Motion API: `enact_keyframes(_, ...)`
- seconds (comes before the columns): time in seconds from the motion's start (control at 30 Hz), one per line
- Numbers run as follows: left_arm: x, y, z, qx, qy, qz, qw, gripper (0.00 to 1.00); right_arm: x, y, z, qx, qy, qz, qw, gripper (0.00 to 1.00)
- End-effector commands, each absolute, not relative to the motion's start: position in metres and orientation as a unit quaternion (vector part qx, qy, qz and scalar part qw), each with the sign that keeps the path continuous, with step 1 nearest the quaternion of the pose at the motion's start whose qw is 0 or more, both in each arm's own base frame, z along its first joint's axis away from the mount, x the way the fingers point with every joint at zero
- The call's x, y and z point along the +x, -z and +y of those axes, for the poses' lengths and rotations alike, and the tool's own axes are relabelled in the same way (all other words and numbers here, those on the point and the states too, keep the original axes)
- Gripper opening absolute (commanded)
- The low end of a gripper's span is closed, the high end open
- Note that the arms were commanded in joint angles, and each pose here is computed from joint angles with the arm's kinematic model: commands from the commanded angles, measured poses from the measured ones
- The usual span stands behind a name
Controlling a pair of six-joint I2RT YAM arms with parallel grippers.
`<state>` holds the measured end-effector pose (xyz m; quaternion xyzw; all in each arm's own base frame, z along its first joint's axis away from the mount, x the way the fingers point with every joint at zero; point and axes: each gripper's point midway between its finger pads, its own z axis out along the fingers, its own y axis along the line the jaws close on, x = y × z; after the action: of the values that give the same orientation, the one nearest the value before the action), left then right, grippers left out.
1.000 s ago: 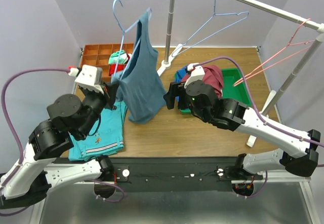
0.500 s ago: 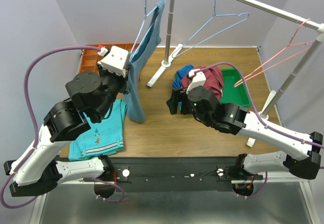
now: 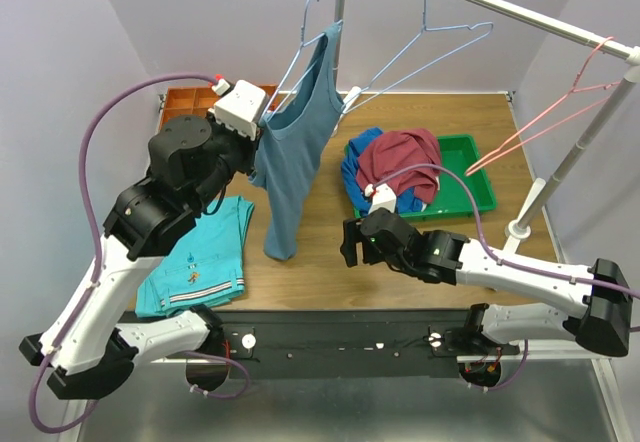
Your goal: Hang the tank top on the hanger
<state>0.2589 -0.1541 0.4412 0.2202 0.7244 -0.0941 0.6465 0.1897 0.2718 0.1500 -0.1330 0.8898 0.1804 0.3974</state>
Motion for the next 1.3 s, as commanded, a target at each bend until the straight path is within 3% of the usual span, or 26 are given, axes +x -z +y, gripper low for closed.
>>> enact_keyframes(0.0, 0.27, -0.48, -0.167, 0.222, 0.134, 0.683, 0.683, 0.0, 0.18, -0.145, 0.272, -0.116, -0.209, 0.891, 0.386, 0.87)
enact_keyframes(0.57, 0.308, -0.536, -0.181, 0.223, 0.15, 0.65, 0.711, 0.0, 0.162, -0.114, 0.25, -0.096, -0.206, 0.907, 0.354, 0.87)
enact_keyframes(0.93, 0.309, -0.506, -0.179, 0.216, 0.148, 0.667, 0.698, 0.0, 0.16, -0.102, 0.25, -0.101, -0.199, 0.913, 0.342, 0.87)
enact_keyframes(1.27, 0.338, -0.496, -0.182, 0.213, 0.131, 0.674, 0.695, 0.0, 0.156, -0.101, 0.252, -0.107, -0.205, 0.913, 0.336, 0.87)
